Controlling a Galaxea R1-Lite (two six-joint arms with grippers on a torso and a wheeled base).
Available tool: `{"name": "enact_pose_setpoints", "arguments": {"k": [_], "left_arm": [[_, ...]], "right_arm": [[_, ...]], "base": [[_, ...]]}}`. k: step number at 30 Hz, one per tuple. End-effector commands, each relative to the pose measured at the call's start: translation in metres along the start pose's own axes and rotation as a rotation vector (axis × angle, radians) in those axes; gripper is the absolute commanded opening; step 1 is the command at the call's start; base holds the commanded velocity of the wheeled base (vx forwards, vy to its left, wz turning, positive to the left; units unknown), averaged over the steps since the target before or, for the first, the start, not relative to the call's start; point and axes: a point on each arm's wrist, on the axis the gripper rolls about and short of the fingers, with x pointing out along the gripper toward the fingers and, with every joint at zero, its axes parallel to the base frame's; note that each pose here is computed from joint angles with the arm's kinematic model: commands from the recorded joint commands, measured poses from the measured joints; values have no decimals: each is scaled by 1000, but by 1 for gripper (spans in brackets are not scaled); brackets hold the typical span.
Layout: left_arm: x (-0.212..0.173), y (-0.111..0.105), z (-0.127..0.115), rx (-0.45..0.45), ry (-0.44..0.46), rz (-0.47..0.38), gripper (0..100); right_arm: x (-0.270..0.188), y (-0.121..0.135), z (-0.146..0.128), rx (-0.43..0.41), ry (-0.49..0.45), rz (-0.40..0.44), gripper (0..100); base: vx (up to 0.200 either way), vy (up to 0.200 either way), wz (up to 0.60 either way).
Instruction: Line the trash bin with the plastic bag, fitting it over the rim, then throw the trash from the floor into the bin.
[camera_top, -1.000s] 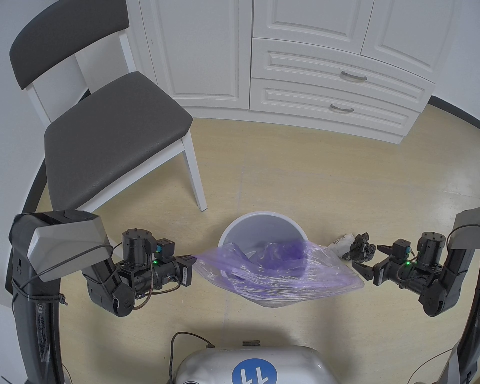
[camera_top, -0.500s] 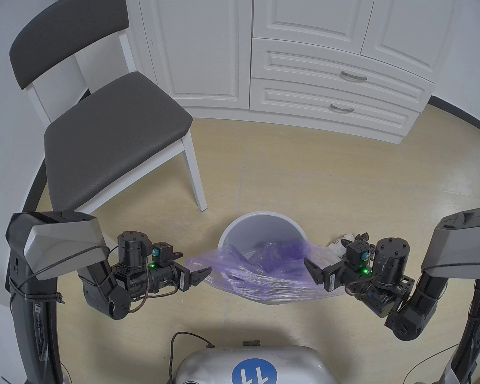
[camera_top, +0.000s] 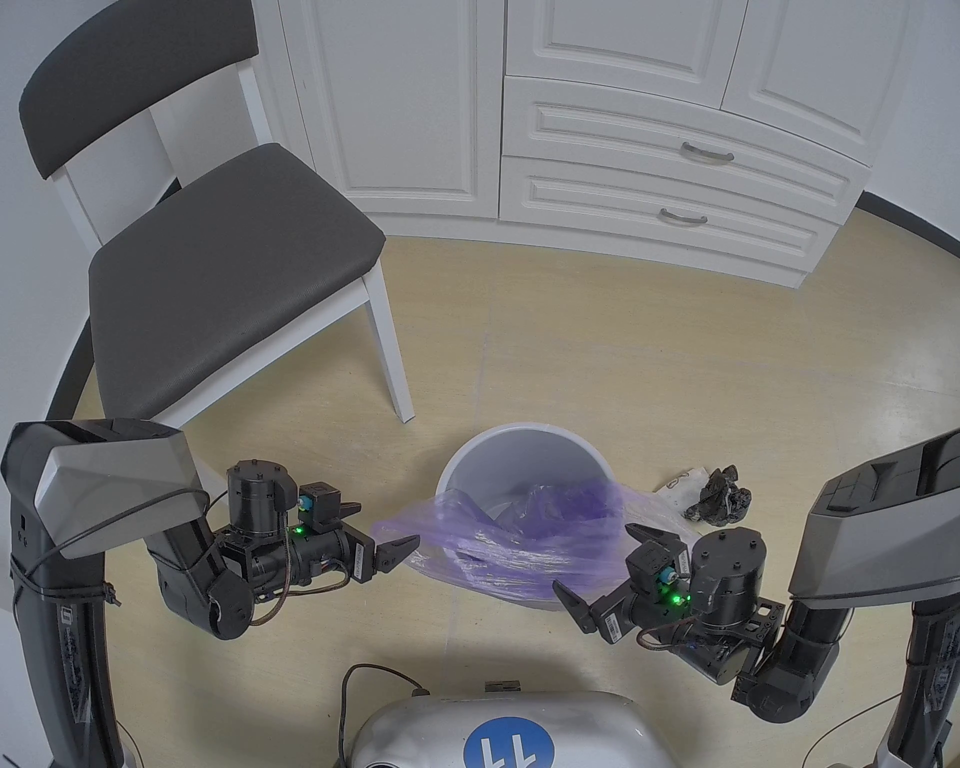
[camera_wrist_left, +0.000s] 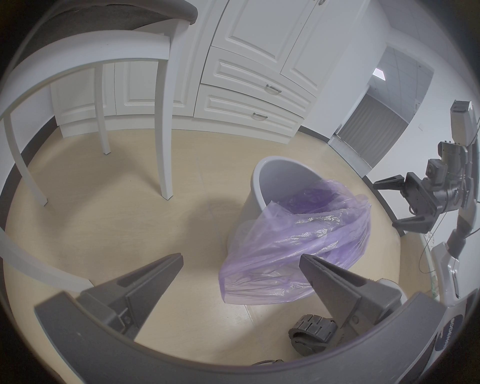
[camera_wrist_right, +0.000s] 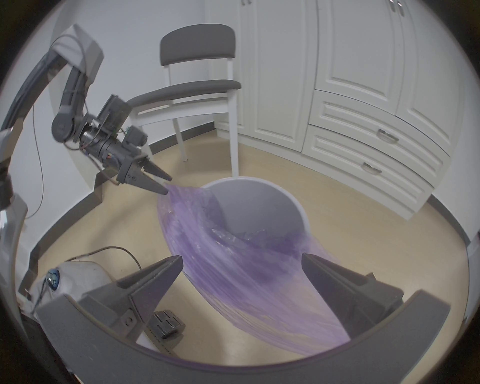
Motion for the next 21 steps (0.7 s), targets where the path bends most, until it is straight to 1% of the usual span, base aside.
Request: {"name": "enact_pose_setpoints", "arguments": {"k": [1,2,3,6,7,8,9,12,13,16,17,18,19,21], "left_arm": [[-1,0,3,3,-8,0,100],[-1,0,3,3,-9,1,100],[-2,0,5,5,-15,2,100],[-3,0,7,6,-18,3,100],[-3,0,8,6,-23,4,100],[-3,0,8,6,-23,4,100],[-4,2,7,4,-23,8,100],[-4,3,8,4,-26,11,100],[-4,3,8,5,-27,11,100],[-3,3,8,4,-26,11,100],[-3,3,8,4,-26,11,100],[-3,3,8,5,-27,11,100],[-2,3,8,5,-27,13,100],[-2,4,8,4,-27,14,100]], "right_arm": [[14,12,3,-78,-44,18,100],[16,12,5,-98,-56,16,100],[23,11,15,-174,-108,6,100],[37,13,35,-290,-212,8,100],[38,16,38,-323,-215,25,100],[38,17,38,-332,-213,30,100],[39,21,41,-369,-201,65,100],[36,29,47,-400,-198,101,100],[35,32,47,-427,-193,114,100],[35,36,47,-481,-186,123,100],[35,37,45,-513,-173,128,100],[35,37,45,-517,-171,127,100],[37,37,44,-539,-154,125,100],[39,37,43,-549,-136,130,100]], "base": [[0,0,0],[0,0,0],[0,0,0],[0,0,0],[0,0,0],[0,0,0],[0,0,0],[0,0,0],[0,0,0],[0,0,0],[0,0,0],[0,0,0],[0,0,0],[0,0,0]]}}
